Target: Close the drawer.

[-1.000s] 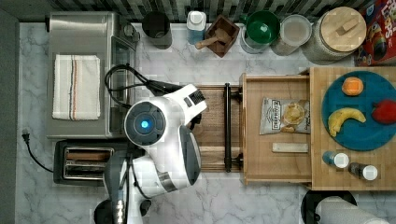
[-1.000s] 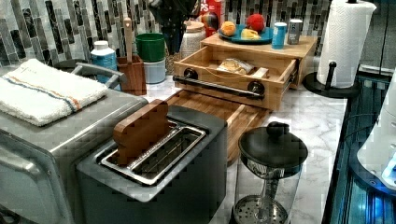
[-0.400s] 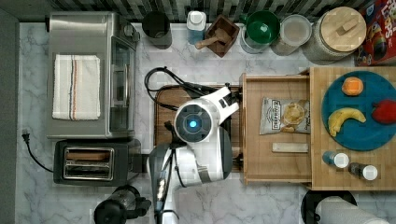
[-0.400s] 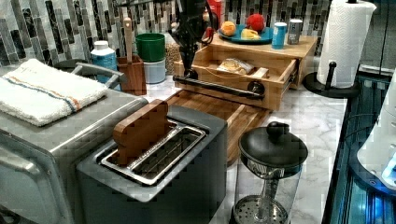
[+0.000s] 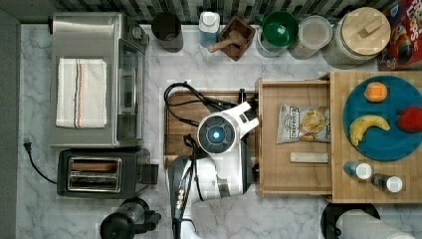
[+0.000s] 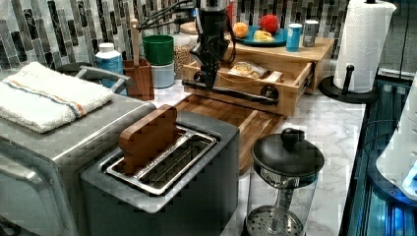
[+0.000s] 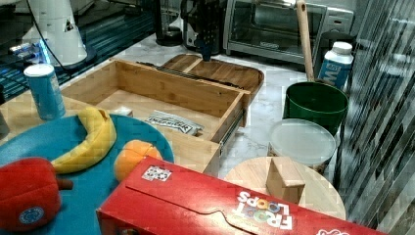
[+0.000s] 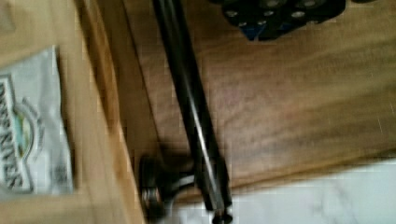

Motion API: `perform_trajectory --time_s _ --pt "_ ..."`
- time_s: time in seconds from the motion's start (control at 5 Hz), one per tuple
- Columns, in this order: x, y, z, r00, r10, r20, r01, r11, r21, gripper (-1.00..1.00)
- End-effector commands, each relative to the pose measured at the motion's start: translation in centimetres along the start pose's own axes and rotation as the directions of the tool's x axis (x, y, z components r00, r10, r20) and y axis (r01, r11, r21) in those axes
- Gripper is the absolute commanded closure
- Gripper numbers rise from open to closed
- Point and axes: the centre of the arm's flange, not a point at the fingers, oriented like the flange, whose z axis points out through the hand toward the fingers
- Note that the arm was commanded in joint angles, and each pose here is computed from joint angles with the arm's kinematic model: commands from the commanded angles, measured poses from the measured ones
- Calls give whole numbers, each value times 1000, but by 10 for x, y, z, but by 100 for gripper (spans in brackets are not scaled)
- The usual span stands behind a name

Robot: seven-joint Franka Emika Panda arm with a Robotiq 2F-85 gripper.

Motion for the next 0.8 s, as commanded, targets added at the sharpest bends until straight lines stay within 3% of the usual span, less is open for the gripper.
perform_trajectory --time_s 0.2,0.6,0.8 --pt "-13 -16 13 983 -182 -10 182 983 15 100" --pt "7 32 36 946 -318 -59 317 948 -26 100" --pt "7 46 51 946 -316 -67 315 949 -21 100"
